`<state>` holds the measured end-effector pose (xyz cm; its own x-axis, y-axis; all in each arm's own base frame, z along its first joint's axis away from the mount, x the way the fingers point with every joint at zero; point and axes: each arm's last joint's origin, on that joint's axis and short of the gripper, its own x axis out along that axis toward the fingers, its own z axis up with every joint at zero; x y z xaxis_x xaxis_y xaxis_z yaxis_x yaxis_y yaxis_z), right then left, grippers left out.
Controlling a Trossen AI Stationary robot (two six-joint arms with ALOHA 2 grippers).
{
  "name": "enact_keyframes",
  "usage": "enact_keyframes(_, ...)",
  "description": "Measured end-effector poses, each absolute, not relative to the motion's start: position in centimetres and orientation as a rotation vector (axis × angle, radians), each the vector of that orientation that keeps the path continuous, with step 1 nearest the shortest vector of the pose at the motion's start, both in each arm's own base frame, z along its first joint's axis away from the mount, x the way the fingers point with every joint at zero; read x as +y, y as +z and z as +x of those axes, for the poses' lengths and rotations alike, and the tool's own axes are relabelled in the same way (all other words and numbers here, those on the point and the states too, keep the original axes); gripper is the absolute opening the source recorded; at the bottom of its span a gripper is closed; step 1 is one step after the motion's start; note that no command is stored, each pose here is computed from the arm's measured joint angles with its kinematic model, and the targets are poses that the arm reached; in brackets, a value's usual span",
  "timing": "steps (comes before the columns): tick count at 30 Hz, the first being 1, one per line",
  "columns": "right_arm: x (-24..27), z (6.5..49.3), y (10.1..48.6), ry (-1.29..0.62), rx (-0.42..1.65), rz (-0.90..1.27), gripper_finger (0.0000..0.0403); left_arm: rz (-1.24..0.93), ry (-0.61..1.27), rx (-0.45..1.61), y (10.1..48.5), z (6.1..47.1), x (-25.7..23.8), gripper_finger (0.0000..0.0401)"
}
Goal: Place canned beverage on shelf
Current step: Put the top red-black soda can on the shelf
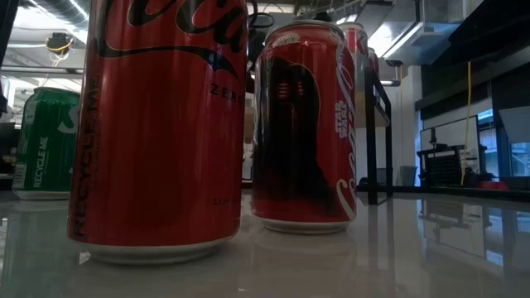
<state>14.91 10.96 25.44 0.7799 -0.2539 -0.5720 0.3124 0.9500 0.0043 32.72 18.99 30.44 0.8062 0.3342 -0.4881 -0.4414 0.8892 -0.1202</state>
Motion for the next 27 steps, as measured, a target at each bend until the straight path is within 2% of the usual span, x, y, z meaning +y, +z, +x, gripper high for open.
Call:
enact_keyframes(10, 10.95, 14.91, 25.45, -0.308, 0.601, 0.100, 0.0381, -0.305, 0.465, 0.458, 30.45, 32.73, 19.01, 0.0337)
enact_keyframes(27, 10.95, 14.91, 25.45, -0.308, 0.602, 0.100, 0.0381, -0.302, 0.463, 0.458, 30.46, 32.73, 19.00, 0.0337)
